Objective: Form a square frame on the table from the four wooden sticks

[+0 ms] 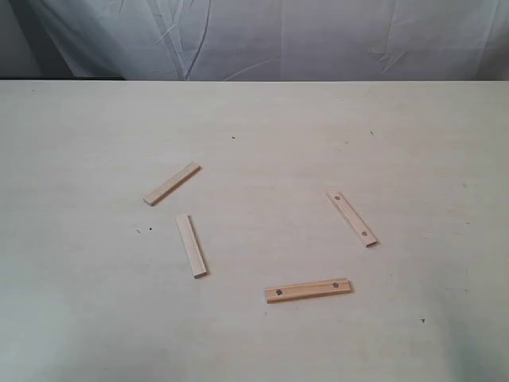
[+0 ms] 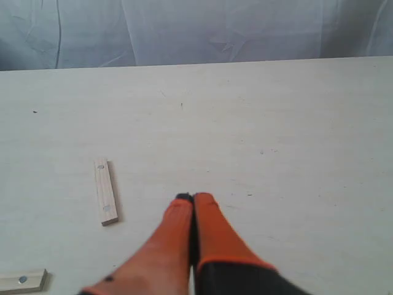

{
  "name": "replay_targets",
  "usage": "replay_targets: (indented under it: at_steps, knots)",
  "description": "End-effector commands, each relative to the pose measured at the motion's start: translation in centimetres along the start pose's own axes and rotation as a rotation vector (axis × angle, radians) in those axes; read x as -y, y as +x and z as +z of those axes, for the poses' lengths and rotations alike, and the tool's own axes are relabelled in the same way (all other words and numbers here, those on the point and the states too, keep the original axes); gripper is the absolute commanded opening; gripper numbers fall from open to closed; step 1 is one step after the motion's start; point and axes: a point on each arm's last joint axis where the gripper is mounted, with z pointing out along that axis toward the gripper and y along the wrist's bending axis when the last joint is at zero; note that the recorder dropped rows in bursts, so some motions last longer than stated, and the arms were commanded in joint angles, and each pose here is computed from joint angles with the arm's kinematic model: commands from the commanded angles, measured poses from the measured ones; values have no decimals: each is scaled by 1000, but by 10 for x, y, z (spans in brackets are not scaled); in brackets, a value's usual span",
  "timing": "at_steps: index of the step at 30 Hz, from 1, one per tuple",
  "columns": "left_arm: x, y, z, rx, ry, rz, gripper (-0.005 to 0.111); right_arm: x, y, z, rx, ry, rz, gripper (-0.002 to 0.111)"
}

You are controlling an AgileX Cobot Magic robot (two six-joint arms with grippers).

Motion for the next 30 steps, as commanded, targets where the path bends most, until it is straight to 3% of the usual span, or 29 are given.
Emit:
replay_targets:
  at_steps: [1,21,30]
  knots:
    - [0,0,0,15,-3,-2,0,0,-1,0,16,5,-2,-1]
    - [0,0,0,15,-3,-2,0,0,-1,0,22,4,2,-1]
    - [0,0,0,15,-3,-2,0,1,-20,-3,234,2,48,-1]
